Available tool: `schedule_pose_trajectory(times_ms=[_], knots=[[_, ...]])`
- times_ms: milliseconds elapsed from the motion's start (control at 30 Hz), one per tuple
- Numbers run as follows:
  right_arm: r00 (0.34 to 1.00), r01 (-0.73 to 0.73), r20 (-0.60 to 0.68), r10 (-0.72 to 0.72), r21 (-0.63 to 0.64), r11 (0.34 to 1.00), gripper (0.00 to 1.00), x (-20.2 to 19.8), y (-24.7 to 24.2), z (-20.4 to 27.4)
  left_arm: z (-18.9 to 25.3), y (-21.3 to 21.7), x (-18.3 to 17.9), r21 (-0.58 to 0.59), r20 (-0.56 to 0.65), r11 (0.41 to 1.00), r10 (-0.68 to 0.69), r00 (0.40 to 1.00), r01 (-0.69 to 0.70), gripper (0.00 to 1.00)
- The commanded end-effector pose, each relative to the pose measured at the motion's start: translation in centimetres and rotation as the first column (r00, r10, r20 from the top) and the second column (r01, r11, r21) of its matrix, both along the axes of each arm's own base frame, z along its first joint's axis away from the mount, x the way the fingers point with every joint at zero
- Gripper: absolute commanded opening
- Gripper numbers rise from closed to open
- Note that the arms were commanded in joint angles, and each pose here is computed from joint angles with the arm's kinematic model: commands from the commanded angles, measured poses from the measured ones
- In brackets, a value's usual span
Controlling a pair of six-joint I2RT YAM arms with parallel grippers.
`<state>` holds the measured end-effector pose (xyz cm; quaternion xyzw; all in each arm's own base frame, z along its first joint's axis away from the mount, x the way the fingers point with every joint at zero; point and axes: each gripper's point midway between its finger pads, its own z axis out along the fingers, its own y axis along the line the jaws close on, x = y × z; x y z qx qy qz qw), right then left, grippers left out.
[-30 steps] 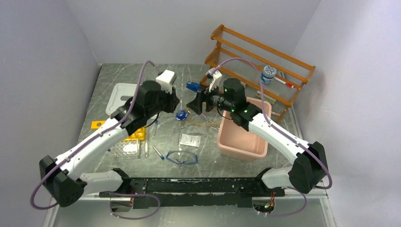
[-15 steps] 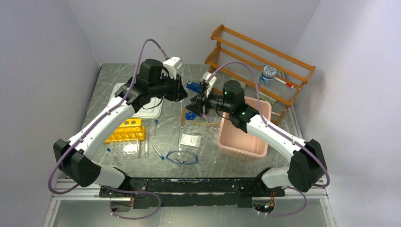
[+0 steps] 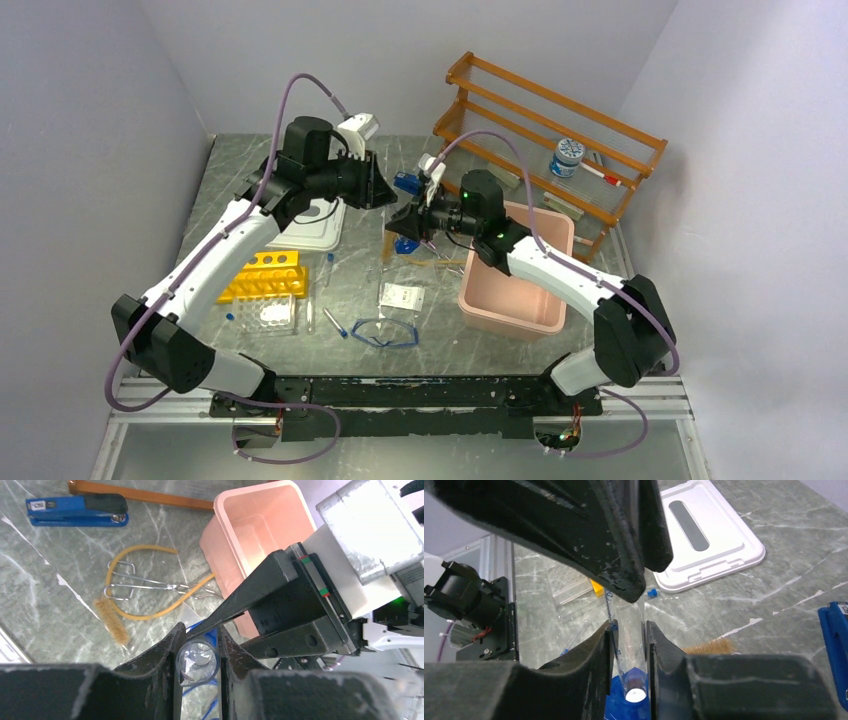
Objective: Organize the chemistry lab equipment
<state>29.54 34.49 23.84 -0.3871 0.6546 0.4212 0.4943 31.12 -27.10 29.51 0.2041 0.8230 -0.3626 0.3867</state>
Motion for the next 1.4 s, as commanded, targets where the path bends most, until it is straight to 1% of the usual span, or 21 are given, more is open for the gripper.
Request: schedule_pose_trajectory(times_ms=[0, 67, 133, 233, 267, 300, 367, 433, 500, 533, 600, 700, 733, 800, 867, 967, 1000, 1167, 1233, 1300, 1367], knots=[[0.996, -0.033, 0.080, 0.027, 0.082, 0.996, 0.16, 0.2, 0.9, 3.2, 1.5, -0.5, 0.2, -0.046, 0.021, 0.998, -0.034, 0.999, 0.035, 0.12], [0.996, -0.028, 0.086, 0.021, 0.078, 0.997, 0.08, 0.4, 0.8, 3.5, 2.0, -0.1, 0.7, -0.052, 0.037, 0.999, -0.004, 0.999, 0.006, 0.26], [0.995, -0.015, 0.103, 0.007, 0.076, 0.997, 0.05, 0.4, 0.5, 3.9, 3.6, 0.8, 1.9, -0.086, 0.077, 0.994, 0.077, 0.994, -0.070, 0.41], [0.991, 0.017, 0.130, -0.028, 0.083, 0.996, 0.03, 0.6, -0.5, 4.8, 9.0, 2.4, 3.7, -0.218, 0.220, 0.964, 0.200, 0.955, -0.151, 0.85], [0.990, 0.031, 0.135, -0.042, 0.081, 0.996, 0.02, 0.7, -0.8, 5.0, 10.8, 2.9, 4.1, -0.257, 0.272, 0.952, 0.238, 0.932, -0.168, 0.94], [0.987, 0.052, 0.146, -0.064, 0.085, 0.995, 0.02, 0.7, -1.4, 5.7, 12.5, 3.4, 4.5, -0.293, 0.318, 0.937, 0.283, 0.905, -0.190, 0.97], [0.981, 0.112, 0.149, -0.125, 0.091, 0.990, 0.01, 1.2, -2.5, 6.5, 14.8, 4.2, 4.9, -0.343, 0.372, 0.915, 0.339, 0.864, -0.212, 0.97], [0.964, 0.217, 0.133, -0.230, 0.104, 0.971, 0.02, 2.2, -4.2, 7.4, 15.7, 4.6, 5.3, -0.353, 0.405, 0.909, 0.363, 0.839, -0.223, 0.97], [0.932, 0.344, 0.081, -0.353, 0.106, 0.933, 0.04, 3.1, -6.2, 8.2, 15.2, 5.0, 5.5, -0.330, 0.417, 0.912, 0.374, 0.828, -0.246, 0.97], [0.901, 0.427, 0.035, -0.432, 0.092, 0.899, 0.05, 3.7, -7.4, 8.6, 14.6, 5.3, 5.7, -0.311, 0.419, 0.914, 0.378, 0.826, -0.260, 0.97], [0.818, 0.575, -0.065, -0.572, 0.043, 0.817, 0.05, 4.4, -10.0, 8.4, 13.3, 5.9, 6.1, -0.278, 0.412, 0.912, 0.397, 0.820, -0.301, 0.96], [0.699, 0.698, -0.178, -0.693, -0.041, 0.715, 0.07, 3.6, -12.9, 6.8, 11.5, 6.8, 6.6, -0.245, 0.404, 0.903, 0.426, 0.810, -0.353, 0.95], [0.645, 0.733, -0.221, -0.731, -0.090, 0.674, 0.08, 2.9, -14.1, 5.6, 11.0, 6.8, 6.8, -0.238, 0.399, 0.902, 0.429, 0.811, -0.360, 0.95], [0.494, 0.812, -0.285, -0.822, -0.189, 0.553, 0.09, 2.0, -16.7, 3.0, 10.0, 6.5, 7.0, -0.238, 0.384, 0.906, 0.419, 0.823, -0.351, 0.96], [0.345, 0.842, -0.324, -0.881, -0.307, 0.443, 0.09, 0.6, -19.0, 0.1, 9.1, 6.0, 7.3, -0.236, 0.364, 0.909, 0.411, 0.836, -0.344, 0.97], [0.191, 0.826, -0.319, -0.928, -0.458, 0.328, 0.07, -1.8, -21.5, -3.6, 8.0, 5.9, 8.0, -0.225, 0.340, 0.904, 0.422, 0.841, -0.363, 0.97], [0.159, 0.821, -0.315, -0.935, -0.484, 0.303, 0.06, -2.4, -22.0, -4.4, 7.7, 6.0, 8.2, -0.225, 0.334, 0.902, 0.428, 0.840, -0.370, 0.97], [0.109, 0.749, -0.322, -0.941, -0.595, 0.291, 0.05, -3.4, -23.3, -8.5, 6.4, 5.5, 8.5, -0.224, 0.314, 0.913, 0.399, 0.861, -0.341, 0.97], [0.088, 0.710, -0.338, -0.937, -0.639, 0.297, 0.04, -3.3, -24.0, -10.4, 6.0, 5.8, 8.6, -0.230, 0.311, 0.905, 0.416, 0.855, -0.357, 0.97], [0.137, 0.679, -0.379, -0.915, -0.636, 0.365, 0.04, -2.5, -24.1, -11.8, 6.0, 6.3, 8.9, -0.249, 0.316, 0.893, 0.441, 0.840, -0.375, 0.97], [0.160, 0.642, -0.401, -0.902, -0.652, 0.403, 0.05, -2.0, -24.3, -13.1, 5.5, 6.6, 9.1, -0.253, 0.309, 0.888, 0.450, 0.838, -0.384, 0.97]])
